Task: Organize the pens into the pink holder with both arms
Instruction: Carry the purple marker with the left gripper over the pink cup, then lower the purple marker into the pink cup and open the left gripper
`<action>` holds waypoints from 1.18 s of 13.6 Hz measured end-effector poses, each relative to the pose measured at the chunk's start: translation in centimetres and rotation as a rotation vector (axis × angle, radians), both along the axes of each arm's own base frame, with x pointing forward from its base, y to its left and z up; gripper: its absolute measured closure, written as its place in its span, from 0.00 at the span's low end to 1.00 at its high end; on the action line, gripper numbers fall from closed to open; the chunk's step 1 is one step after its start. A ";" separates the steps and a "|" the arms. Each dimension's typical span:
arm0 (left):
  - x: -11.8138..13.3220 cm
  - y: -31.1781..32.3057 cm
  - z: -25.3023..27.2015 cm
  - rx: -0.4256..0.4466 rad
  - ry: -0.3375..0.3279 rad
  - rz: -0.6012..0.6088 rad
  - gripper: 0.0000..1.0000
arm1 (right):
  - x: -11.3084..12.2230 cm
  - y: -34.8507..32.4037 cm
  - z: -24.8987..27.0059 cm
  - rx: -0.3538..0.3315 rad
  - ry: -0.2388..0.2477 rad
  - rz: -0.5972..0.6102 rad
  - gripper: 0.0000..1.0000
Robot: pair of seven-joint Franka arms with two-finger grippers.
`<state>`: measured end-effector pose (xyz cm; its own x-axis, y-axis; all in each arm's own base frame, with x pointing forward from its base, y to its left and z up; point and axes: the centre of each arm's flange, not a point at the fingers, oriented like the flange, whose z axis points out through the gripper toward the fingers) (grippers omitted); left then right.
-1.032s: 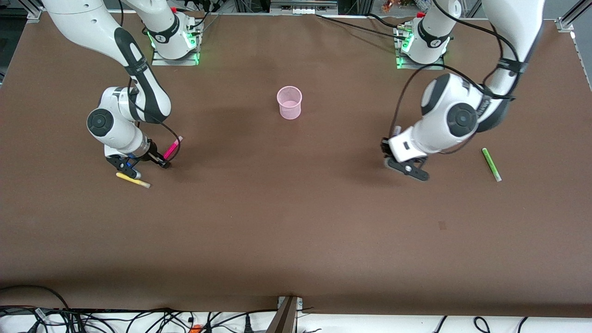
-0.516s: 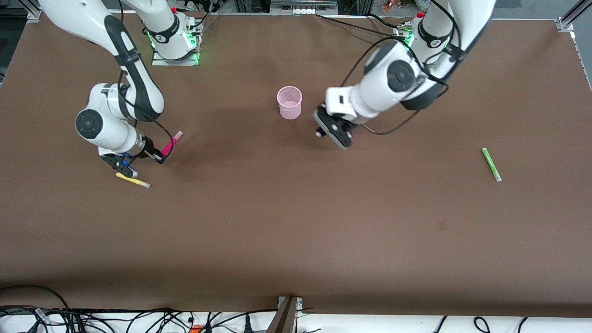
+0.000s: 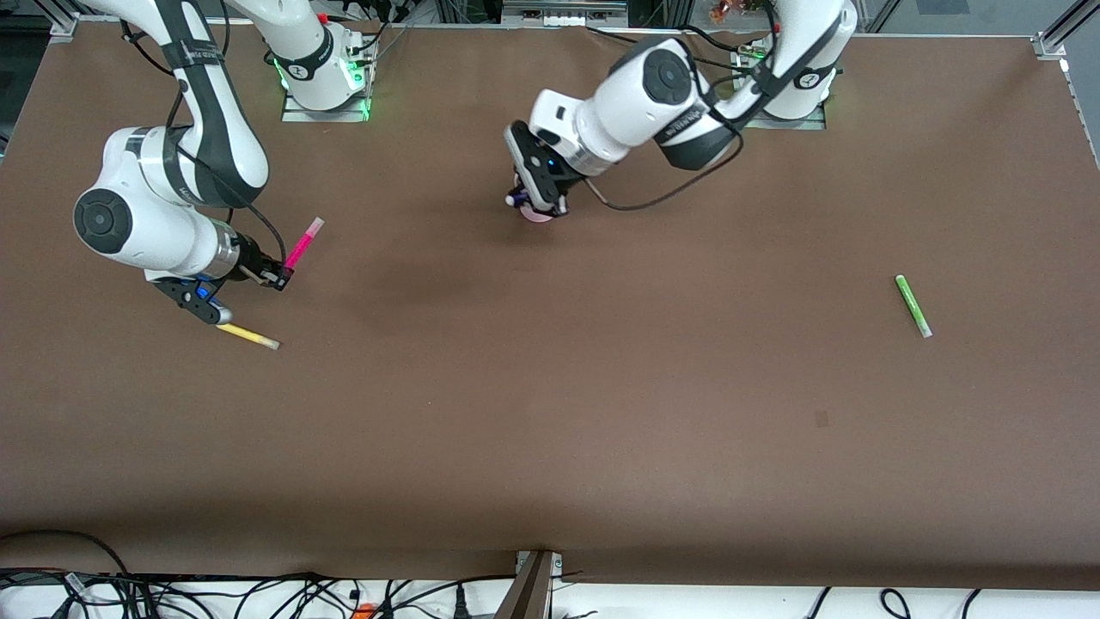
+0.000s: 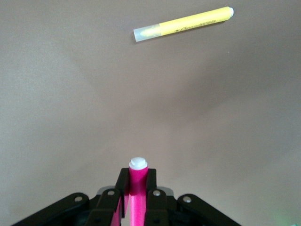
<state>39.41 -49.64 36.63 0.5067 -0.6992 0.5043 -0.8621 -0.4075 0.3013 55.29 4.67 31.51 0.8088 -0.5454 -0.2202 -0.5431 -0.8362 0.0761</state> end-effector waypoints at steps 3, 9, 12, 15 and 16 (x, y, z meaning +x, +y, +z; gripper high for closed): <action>-3.4 -1.3 -1.8 -0.029 -0.031 -0.026 0.81 | -0.2 0.0 -0.1 0.000 0.015 0.001 0.82; -5.4 -1.0 -5.2 -0.033 -0.071 -0.063 0.81 | -0.2 0.0 -0.2 0.000 0.020 0.001 0.82; -4.7 -0.6 -6.4 -0.034 -0.077 -0.061 0.81 | -0.2 0.0 -0.1 0.000 0.019 0.001 0.82; -4.9 -0.6 -7.7 -0.049 -0.078 -0.070 0.81 | -0.2 0.0 -0.1 0.000 0.019 0.001 0.82; -5.0 -0.6 -7.9 -0.049 -0.078 -0.074 0.81 | -0.2 0.0 -0.1 0.000 0.019 0.001 0.82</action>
